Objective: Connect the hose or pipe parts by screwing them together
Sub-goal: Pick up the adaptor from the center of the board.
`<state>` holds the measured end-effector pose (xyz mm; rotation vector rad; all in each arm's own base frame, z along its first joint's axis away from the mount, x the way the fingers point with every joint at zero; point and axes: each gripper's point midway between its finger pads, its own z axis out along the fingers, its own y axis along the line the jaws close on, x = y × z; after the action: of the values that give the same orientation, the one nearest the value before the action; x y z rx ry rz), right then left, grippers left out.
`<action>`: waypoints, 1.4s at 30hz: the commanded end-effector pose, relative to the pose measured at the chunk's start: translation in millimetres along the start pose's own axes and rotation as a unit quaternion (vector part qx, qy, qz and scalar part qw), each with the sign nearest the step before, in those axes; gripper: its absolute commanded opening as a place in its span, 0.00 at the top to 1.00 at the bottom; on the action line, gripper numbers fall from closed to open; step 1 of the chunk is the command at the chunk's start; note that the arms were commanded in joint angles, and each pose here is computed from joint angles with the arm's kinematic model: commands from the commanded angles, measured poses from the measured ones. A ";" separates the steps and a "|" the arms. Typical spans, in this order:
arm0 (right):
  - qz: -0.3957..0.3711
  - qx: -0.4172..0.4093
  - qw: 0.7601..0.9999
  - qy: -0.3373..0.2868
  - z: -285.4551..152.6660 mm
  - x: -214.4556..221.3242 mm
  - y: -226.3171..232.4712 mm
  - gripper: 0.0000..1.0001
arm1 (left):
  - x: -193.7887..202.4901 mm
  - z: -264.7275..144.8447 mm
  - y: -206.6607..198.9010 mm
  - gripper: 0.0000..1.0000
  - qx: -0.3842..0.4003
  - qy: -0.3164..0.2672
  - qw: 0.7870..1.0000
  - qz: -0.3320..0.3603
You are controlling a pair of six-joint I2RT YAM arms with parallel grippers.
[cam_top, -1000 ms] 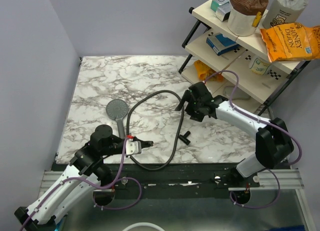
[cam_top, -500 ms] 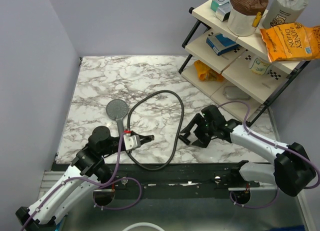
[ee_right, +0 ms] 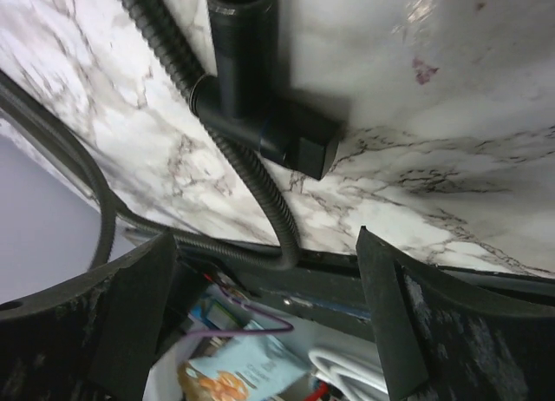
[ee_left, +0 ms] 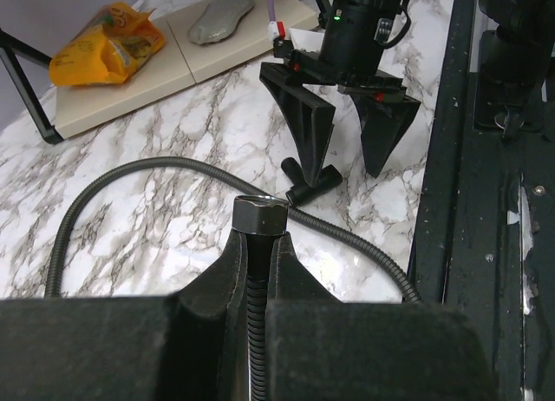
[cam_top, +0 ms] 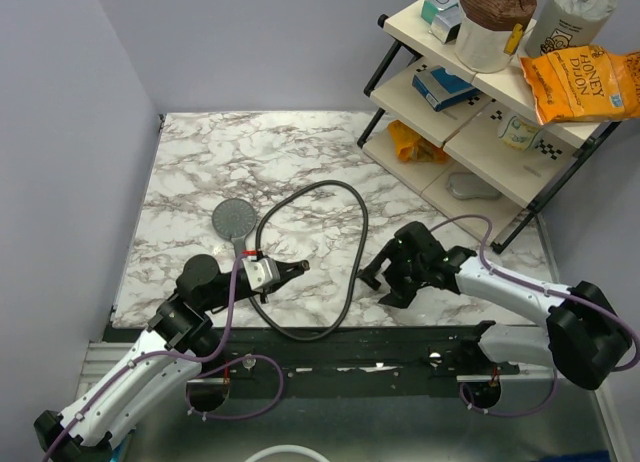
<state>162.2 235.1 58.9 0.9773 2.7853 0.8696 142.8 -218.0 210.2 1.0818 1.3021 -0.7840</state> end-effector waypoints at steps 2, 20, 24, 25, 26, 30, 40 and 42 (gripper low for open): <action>0.078 -0.003 0.995 -0.065 17.8 -24.5 -4.1 0.07 | -10.6 -1.0 1.7 1.00 -0.003 -0.014 1.000 0.006; 0.054 0.059 0.974 -0.214 -9.5 -131.7 5.6 0.08 | -8.2 -7.4 -9.6 1.00 0.019 -0.008 1.000 0.003; 0.031 0.069 0.976 -0.205 -16.1 -134.1 17.6 0.07 | -9.1 -7.7 -9.0 1.00 0.018 -0.010 1.000 0.008; 0.026 0.076 0.977 -0.196 -16.4 -129.7 15.3 0.07 | -9.2 -7.6 -9.2 1.00 0.019 -0.009 1.000 0.009; 0.027 0.077 0.980 -0.180 -19.0 -121.5 12.4 0.08 | -8.8 -8.2 -9.1 1.00 0.018 -0.009 1.000 0.009; 0.067 0.037 0.986 -0.148 -22.5 -96.2 -0.8 0.21 | -5.8 -7.3 -10.4 1.00 0.021 -0.009 1.000 0.008; 0.099 0.069 0.992 -0.047 4.6 -56.5 -34.0 0.31 | -12.5 -7.0 -10.3 1.00 0.023 -0.018 1.000 0.009; 0.102 0.065 0.992 -0.034 7.5 -54.5 -25.4 0.27 | -13.3 -7.1 -10.6 1.00 0.024 -0.019 0.999 0.009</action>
<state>197.9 172.6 30.7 1.2753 2.6760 0.5975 132.4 -215.5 207.3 1.1081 1.3000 -0.8087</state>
